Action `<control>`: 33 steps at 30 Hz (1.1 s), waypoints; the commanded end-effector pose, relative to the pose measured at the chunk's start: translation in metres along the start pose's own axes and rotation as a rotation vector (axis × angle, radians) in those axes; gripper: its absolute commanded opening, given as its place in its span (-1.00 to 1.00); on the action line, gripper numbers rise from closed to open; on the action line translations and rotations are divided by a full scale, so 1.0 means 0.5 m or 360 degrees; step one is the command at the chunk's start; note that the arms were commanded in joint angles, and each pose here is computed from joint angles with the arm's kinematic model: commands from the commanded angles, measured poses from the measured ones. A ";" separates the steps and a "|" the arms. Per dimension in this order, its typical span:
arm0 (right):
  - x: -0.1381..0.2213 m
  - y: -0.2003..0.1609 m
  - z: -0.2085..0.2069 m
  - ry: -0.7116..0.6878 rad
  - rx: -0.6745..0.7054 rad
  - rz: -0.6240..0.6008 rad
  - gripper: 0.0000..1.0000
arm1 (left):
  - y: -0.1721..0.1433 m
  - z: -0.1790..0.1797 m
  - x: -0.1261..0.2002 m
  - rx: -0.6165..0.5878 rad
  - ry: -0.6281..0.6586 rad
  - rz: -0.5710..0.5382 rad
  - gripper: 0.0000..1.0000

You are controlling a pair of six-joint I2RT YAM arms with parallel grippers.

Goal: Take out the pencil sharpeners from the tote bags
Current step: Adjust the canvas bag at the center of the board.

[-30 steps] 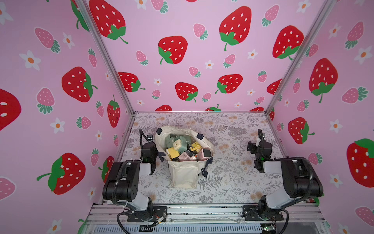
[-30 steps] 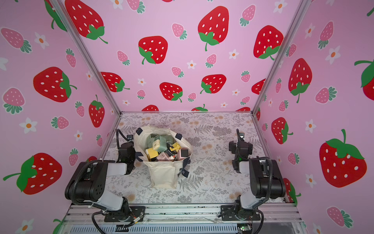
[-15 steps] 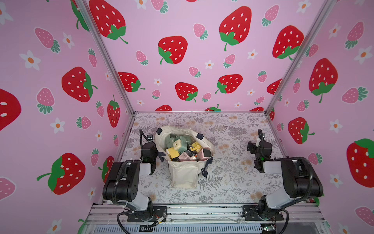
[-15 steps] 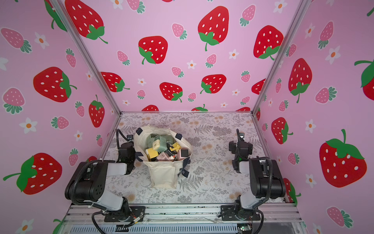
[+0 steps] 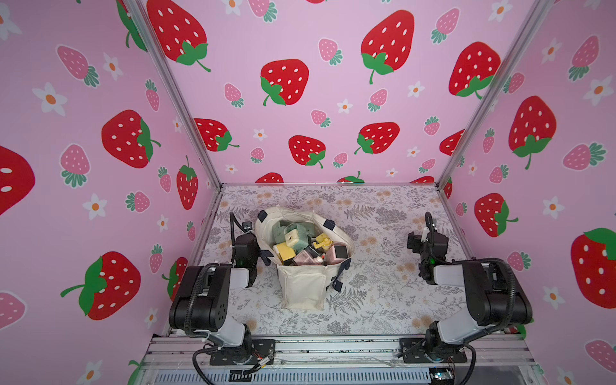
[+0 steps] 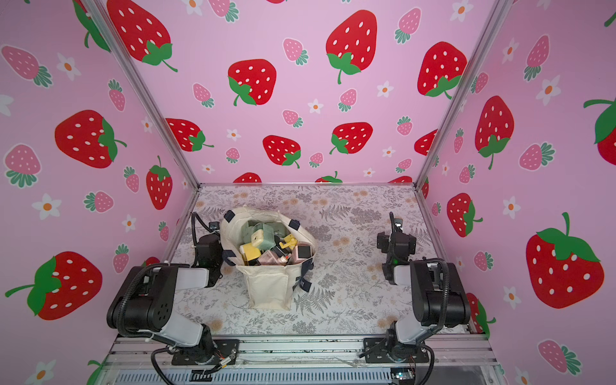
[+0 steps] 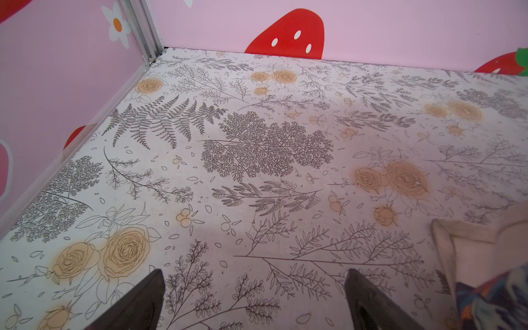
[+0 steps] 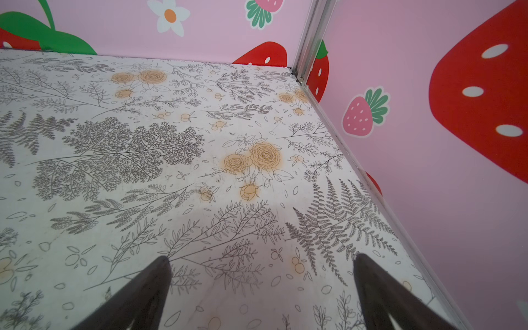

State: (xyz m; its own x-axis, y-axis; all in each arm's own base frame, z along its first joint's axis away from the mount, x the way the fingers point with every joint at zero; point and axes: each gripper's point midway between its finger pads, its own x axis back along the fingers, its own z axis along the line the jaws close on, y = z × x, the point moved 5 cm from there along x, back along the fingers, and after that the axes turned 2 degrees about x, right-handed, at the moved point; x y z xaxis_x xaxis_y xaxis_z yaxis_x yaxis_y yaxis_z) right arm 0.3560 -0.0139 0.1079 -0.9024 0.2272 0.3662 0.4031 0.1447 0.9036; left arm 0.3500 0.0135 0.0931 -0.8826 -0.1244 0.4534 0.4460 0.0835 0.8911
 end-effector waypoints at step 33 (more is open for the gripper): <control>0.093 0.116 -0.026 -0.0191 0.0096 -0.0158 0.99 | 0.147 0.100 0.291 0.0945 0.0571 -0.0037 0.97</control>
State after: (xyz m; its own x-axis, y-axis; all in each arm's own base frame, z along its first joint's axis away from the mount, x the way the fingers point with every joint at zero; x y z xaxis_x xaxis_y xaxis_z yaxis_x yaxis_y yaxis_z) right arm 0.3379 -0.0080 0.1195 -0.8880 0.2977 0.3506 0.4196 0.2125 0.8825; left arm 0.2557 0.0375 0.2393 -0.8447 -0.3321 0.4197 0.1731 0.5725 0.8014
